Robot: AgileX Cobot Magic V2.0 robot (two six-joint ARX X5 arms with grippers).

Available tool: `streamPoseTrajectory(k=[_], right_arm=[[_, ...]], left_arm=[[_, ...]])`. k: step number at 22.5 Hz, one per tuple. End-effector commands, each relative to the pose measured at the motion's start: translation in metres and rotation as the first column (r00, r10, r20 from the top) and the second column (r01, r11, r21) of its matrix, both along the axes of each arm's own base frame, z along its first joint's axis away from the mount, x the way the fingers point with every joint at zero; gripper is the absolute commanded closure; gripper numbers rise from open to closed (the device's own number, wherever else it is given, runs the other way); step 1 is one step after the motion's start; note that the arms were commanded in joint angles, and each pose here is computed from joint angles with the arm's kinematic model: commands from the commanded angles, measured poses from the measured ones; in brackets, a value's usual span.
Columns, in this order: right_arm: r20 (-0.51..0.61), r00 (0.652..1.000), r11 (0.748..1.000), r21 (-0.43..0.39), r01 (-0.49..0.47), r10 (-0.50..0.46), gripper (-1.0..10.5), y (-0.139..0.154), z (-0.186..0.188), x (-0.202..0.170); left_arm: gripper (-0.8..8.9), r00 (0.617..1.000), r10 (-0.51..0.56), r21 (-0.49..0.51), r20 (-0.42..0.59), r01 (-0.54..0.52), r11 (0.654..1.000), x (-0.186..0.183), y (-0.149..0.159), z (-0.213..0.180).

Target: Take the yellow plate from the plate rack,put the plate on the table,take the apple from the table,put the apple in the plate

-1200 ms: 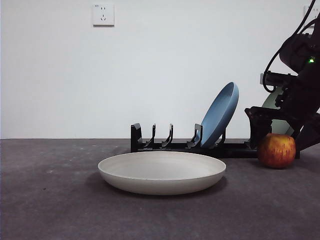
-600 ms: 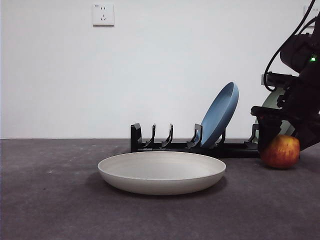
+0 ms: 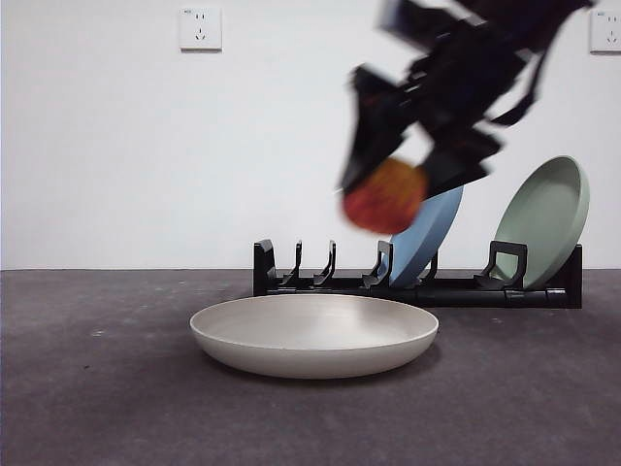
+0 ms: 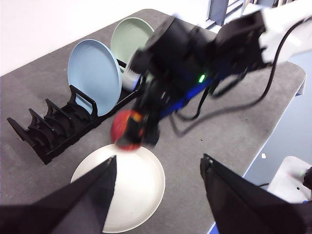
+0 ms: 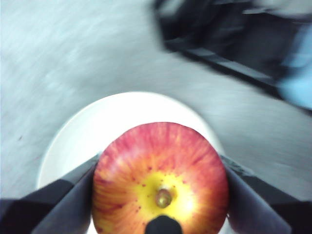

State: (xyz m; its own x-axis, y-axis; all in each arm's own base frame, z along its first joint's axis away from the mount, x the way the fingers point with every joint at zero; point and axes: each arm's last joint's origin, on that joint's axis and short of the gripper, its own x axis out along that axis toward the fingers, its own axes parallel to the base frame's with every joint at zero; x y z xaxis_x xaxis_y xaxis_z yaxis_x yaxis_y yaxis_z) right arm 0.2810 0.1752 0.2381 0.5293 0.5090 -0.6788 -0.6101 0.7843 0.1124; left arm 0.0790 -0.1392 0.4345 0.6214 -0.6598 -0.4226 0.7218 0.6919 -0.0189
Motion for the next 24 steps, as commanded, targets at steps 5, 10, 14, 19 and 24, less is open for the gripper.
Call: streamPoseTrajectory(k=[5,10,14,19,24], right_arm=[[-0.091,0.995,0.993,-0.109,-0.056,0.046,9.6,0.047,-0.064,0.001],[-0.14,0.989,0.985,-0.162,-0.066,0.043,9.6,0.051,-0.086,0.001],[-0.158,0.987,0.982,-0.174,-0.069,0.042,7.0,0.05,-0.087,-0.001],[-0.147,0.988,0.984,-0.167,-0.067,0.043,3.1,0.05,-0.083,-0.001],[-0.1,0.994,0.989,-0.134,-0.06,0.047,3.1,0.048,-0.065,-0.003]], left_arm=[[5.26,1.0,0.006,0.011,-0.016,-0.006,1.0,0.0,0.001,-0.002],[5.26,1.0,0.007,0.019,-0.02,-0.007,1.0,0.0,0.002,-0.002],[5.26,1.0,0.007,0.026,-0.024,-0.007,1.0,-0.001,0.002,-0.003],[5.26,1.0,0.008,0.036,-0.028,-0.007,0.999,-0.001,0.002,-0.004],[5.26,0.999,0.008,0.044,-0.032,-0.007,0.999,-0.001,0.003,-0.005]])
